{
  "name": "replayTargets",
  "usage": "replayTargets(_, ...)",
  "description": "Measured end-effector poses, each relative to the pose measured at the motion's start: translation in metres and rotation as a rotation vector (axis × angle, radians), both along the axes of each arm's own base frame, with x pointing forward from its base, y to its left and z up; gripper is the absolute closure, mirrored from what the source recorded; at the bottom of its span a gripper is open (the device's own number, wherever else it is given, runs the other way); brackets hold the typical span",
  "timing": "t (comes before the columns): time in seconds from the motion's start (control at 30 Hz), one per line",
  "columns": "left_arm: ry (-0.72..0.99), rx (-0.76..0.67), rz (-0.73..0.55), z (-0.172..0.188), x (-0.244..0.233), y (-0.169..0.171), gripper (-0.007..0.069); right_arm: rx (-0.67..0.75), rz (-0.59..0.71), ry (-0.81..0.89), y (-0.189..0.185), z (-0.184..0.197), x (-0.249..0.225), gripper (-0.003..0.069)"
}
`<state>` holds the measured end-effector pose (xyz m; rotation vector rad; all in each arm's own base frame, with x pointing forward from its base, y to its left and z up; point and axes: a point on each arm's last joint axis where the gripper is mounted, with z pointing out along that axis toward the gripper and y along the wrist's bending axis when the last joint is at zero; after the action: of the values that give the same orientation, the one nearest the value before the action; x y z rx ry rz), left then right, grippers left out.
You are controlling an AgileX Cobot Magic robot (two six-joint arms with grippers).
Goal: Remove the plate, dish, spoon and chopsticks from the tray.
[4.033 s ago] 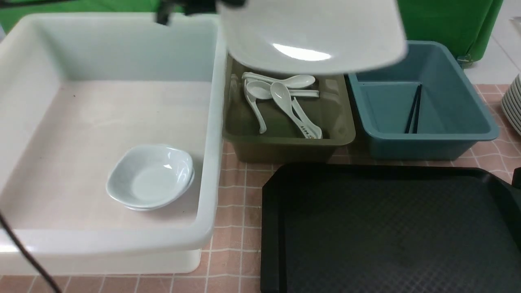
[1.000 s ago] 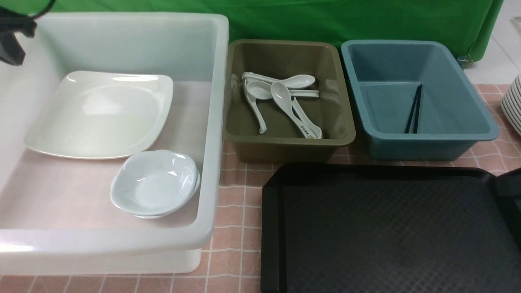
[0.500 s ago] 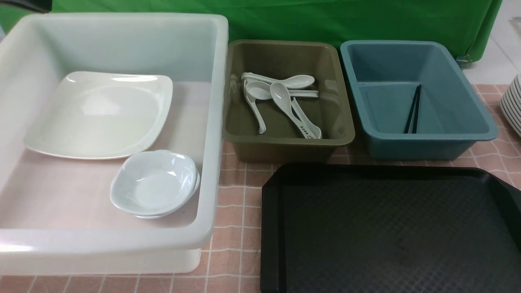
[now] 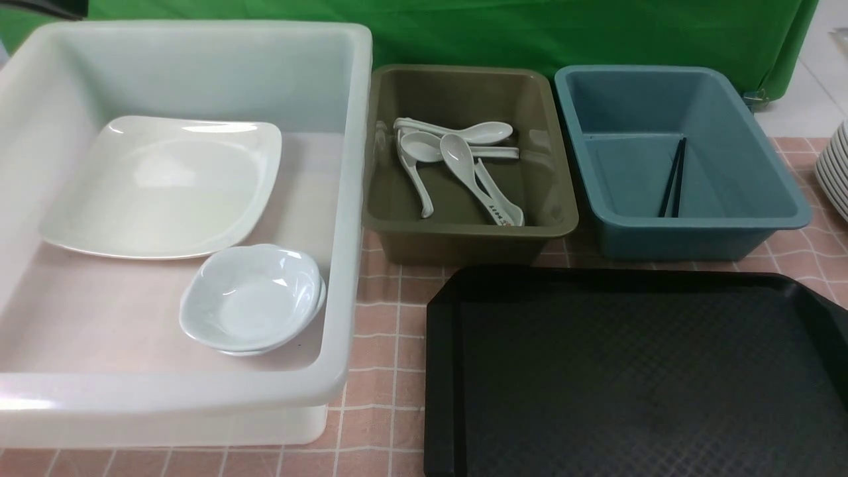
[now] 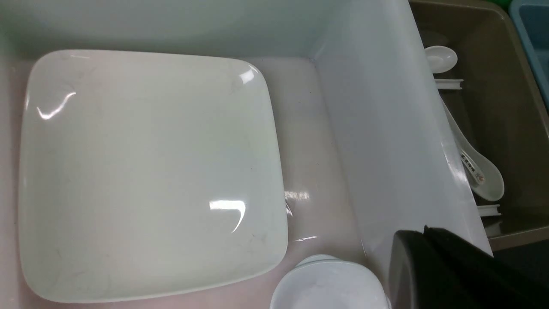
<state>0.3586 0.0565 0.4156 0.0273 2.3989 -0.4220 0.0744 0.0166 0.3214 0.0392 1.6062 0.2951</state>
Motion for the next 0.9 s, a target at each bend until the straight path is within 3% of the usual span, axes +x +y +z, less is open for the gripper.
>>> replayTargets(0.7,-0.012,-0.041,-0.011,0.002,0.000,-0.003,0.0628,-0.006,0.002,0.012,0.000,-0.003,0.000,0.0604)
replayTargets(0.8,-0.013,-0.047,-0.012,0.002,0.000,-0.004,0.0628,-0.089,-0.026,0.026,-0.003,-0.013,0.000,0.0599)
replayTargets(0.9,-0.013,-0.049,-0.012,0.002,0.000,-0.004,0.0628,-0.292,-0.079,0.050,-0.009,-0.034,-0.003,0.0589)
